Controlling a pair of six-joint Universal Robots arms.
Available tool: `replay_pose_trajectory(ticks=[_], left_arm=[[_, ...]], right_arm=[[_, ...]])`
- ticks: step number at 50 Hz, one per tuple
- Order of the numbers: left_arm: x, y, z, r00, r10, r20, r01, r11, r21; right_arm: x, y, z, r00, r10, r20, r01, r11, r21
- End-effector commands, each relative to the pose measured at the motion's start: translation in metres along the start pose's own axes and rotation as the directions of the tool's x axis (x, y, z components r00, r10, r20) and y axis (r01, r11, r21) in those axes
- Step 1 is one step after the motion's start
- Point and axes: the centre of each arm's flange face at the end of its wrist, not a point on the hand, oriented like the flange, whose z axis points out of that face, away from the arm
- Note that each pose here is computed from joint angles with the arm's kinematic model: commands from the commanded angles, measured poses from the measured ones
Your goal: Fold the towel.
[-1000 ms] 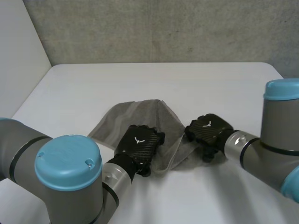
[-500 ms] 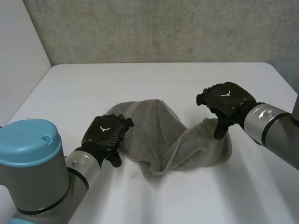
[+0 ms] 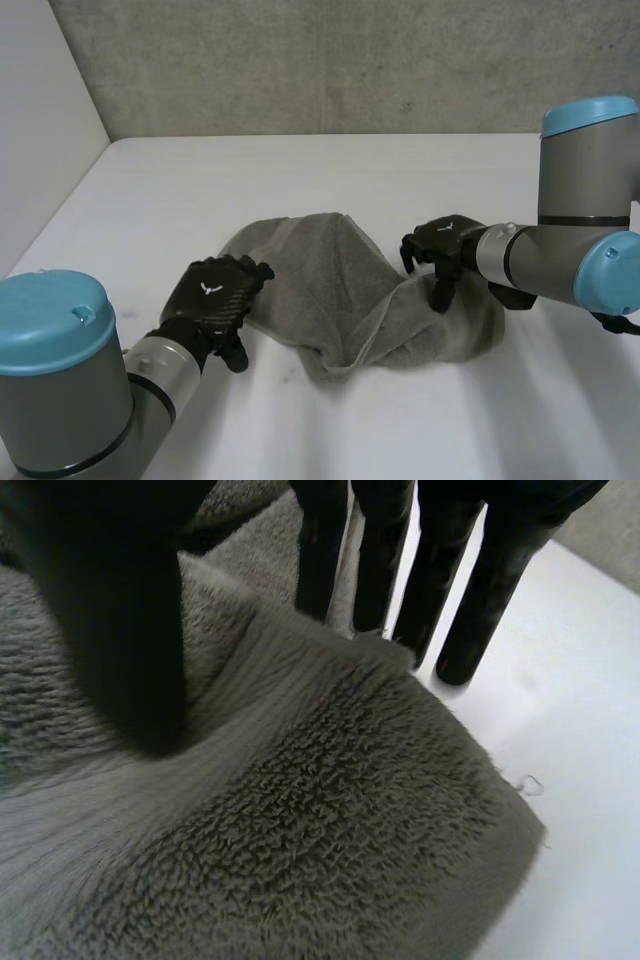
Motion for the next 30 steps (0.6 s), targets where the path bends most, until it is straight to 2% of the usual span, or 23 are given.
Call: replay_pose_trajectory(ticks=[1,2,4,5,7,10,16,18,21,23,30], left_arm=[[-0.007,-0.006,0.010,1.000,-0.008,0.024,0.007,0.999,0.036],[-0.007,-0.006,0.010,1.000,-0.008,0.024,0.007,0.999,0.036],[-0.005,-0.012,0.015,1.000,-0.008,0.020,0.006,0.997,0.074],[-0.005,-0.012,0.015,1.000,-0.008,0.020,0.006,0.997,0.074],[-0.003,-0.012,0.021,1.000,-0.006,0.000,0.006,0.996,0.086],[0.002,-0.012,0.029,0.999,-0.008,-0.045,0.013,0.995,0.098],[0.010,-0.008,0.044,0.993,-0.044,-0.110,0.055,0.993,0.100],[0.011,-0.004,0.056,0.986,-0.114,-0.121,0.125,0.989,0.083],[0.012,-0.002,0.062,0.980,-0.154,-0.128,0.164,0.984,0.073],[0.014,0.003,0.073,0.967,-0.217,-0.135,0.225,0.973,0.051],[0.024,0.007,0.084,0.957,-0.242,-0.158,0.251,0.967,0.037]], right_arm=[[0.004,-0.032,-0.022,1.000,0.003,-0.023,0.000,0.993,0.116],[0.004,-0.032,-0.022,1.000,0.003,-0.023,0.000,0.993,0.117],[0.008,-0.059,-0.044,0.999,0.025,-0.046,-0.013,0.970,0.245],[0.008,-0.059,-0.044,0.999,0.025,-0.046,-0.013,0.969,0.245],[0.010,-0.079,-0.065,0.997,0.040,-0.064,-0.015,0.936,0.353],[0.011,-0.094,-0.085,0.995,0.048,-0.087,-0.006,0.905,0.425],[0.008,-0.104,-0.106,0.993,0.069,-0.099,-0.014,0.880,0.476],[0.006,-0.104,-0.115,0.992,0.091,-0.091,-0.036,0.873,0.487],[0.005,-0.106,-0.123,0.991,0.098,-0.092,-0.039,0.865,0.500],[0.002,-0.109,-0.137,0.990,0.108,-0.095,-0.042,0.850,0.525],[0.000,-0.114,-0.159,0.986,0.115,-0.119,-0.023,0.807,0.590]])
